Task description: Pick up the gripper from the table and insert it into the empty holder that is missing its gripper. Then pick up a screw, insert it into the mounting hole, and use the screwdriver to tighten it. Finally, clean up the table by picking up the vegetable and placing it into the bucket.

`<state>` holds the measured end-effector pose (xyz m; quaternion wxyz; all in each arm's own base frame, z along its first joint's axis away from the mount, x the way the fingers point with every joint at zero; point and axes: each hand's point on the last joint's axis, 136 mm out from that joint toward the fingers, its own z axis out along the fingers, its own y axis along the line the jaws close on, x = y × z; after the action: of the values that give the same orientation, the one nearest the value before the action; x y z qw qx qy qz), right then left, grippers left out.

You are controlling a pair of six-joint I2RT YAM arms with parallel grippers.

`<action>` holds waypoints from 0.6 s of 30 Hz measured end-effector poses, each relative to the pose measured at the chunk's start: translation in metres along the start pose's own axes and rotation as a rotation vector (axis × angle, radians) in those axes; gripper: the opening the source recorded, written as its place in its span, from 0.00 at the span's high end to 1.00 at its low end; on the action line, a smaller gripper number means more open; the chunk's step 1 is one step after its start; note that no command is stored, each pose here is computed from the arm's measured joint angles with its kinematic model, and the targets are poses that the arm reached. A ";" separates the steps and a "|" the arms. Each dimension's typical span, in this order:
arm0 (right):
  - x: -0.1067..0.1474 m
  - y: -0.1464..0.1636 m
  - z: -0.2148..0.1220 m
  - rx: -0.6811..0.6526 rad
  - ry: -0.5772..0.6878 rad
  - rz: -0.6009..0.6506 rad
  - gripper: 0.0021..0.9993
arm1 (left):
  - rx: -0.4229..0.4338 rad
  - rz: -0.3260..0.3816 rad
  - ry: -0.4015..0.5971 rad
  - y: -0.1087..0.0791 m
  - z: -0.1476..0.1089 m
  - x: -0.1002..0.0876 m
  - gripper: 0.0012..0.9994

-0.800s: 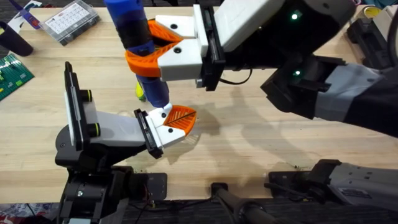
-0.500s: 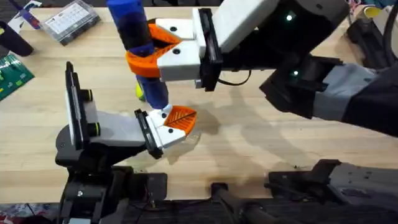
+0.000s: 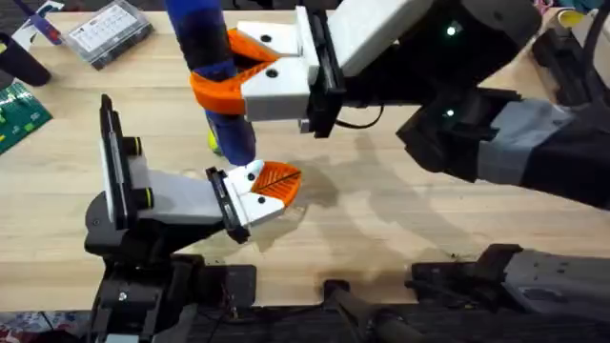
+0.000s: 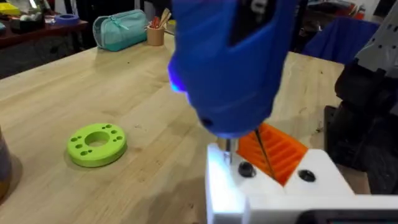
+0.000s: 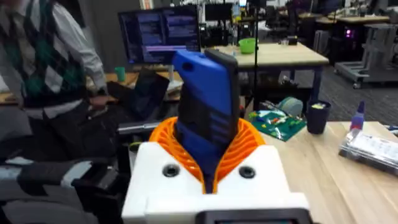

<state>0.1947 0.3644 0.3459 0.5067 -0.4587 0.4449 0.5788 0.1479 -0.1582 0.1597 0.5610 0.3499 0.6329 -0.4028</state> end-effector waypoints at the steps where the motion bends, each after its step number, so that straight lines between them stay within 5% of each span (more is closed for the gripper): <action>1: -0.001 0.000 0.000 -0.001 -0.003 0.006 0.95 | 0.000 0.000 0.000 0.000 0.000 0.000 0.99; 18: 0.003 0.007 -0.001 -0.042 0.017 0.045 0.95 | 0.000 0.000 0.000 0.000 0.000 0.000 0.99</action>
<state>0.1877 0.3638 0.3429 0.4800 -0.4642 0.4470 0.5952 0.1479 -0.1582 0.1597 0.5610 0.3499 0.6329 -0.4028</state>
